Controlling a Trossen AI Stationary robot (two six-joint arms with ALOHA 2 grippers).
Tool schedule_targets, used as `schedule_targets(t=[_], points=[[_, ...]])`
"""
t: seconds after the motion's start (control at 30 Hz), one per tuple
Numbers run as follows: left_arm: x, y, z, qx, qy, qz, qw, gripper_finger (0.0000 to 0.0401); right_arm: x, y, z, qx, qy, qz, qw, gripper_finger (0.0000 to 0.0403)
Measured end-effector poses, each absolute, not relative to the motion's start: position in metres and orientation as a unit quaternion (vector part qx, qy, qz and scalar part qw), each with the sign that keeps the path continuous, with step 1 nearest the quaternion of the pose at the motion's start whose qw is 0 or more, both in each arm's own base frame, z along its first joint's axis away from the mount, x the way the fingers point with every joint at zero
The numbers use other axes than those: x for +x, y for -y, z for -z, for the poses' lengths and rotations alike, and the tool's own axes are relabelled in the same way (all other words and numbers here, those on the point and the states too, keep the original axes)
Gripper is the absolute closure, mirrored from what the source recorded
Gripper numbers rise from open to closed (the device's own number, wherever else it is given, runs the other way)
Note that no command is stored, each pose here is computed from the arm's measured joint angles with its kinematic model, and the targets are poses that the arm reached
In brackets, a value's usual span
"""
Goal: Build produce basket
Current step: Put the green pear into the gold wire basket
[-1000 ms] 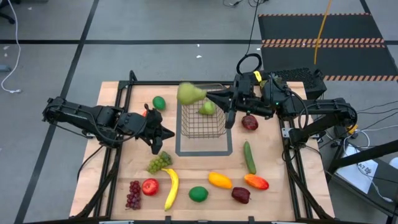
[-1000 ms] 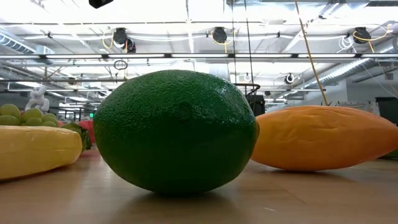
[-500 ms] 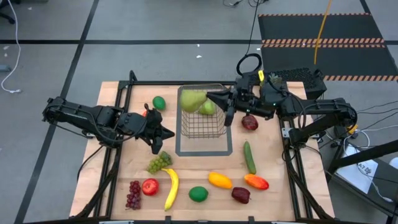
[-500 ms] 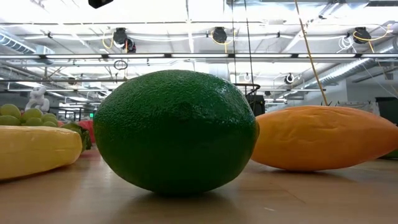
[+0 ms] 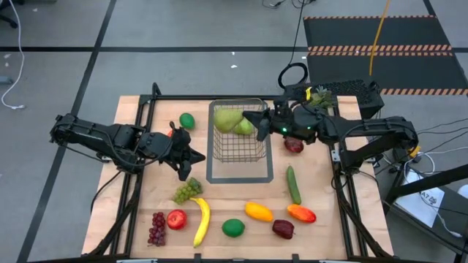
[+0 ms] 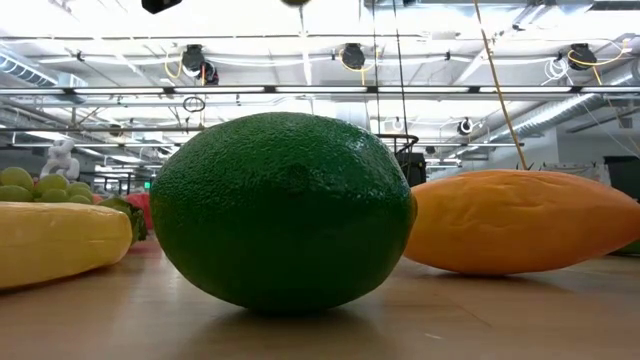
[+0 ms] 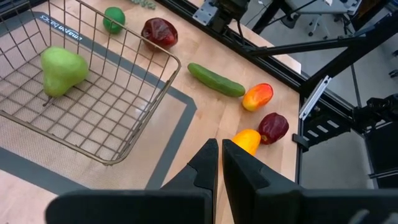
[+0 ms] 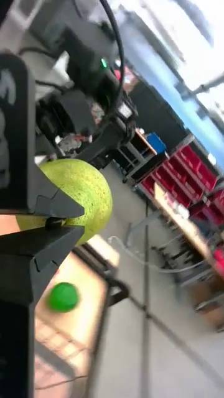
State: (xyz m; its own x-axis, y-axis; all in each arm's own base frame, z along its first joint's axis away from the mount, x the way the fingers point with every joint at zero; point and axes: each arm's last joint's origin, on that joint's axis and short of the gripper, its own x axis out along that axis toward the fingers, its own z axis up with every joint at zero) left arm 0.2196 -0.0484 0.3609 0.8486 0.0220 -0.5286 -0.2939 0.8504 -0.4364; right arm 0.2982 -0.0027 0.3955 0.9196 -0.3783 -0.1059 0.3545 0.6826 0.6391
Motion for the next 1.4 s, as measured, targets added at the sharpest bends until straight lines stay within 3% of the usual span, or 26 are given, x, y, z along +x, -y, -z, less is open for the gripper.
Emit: schedule_targets(t=[0.2,0.7,1.03,1.4], points=[[0.220,0.048,-0.361,-0.260,-0.262,-0.085,0.926,0.0377,0.300,0.012,-0.352,0.418,-0.011,0.238,0.877,0.0394],[0.220,0.048,-0.361,-0.244,-0.262,-0.084,0.930,0.0377,0.279,0.062,-0.259,0.355,-0.105,0.359,0.857,0.0394],[0.220,0.047,-0.361,-0.236,-0.254,-0.103,0.932,0.0377,0.278,0.061,-0.247,0.278,-0.133,0.306,0.901,0.0394],[0.220,0.046,-0.361,-0.230,-0.252,-0.109,0.934,0.0377,0.273,0.060,-0.233,0.258,-0.159,0.311,0.901,0.0365]])
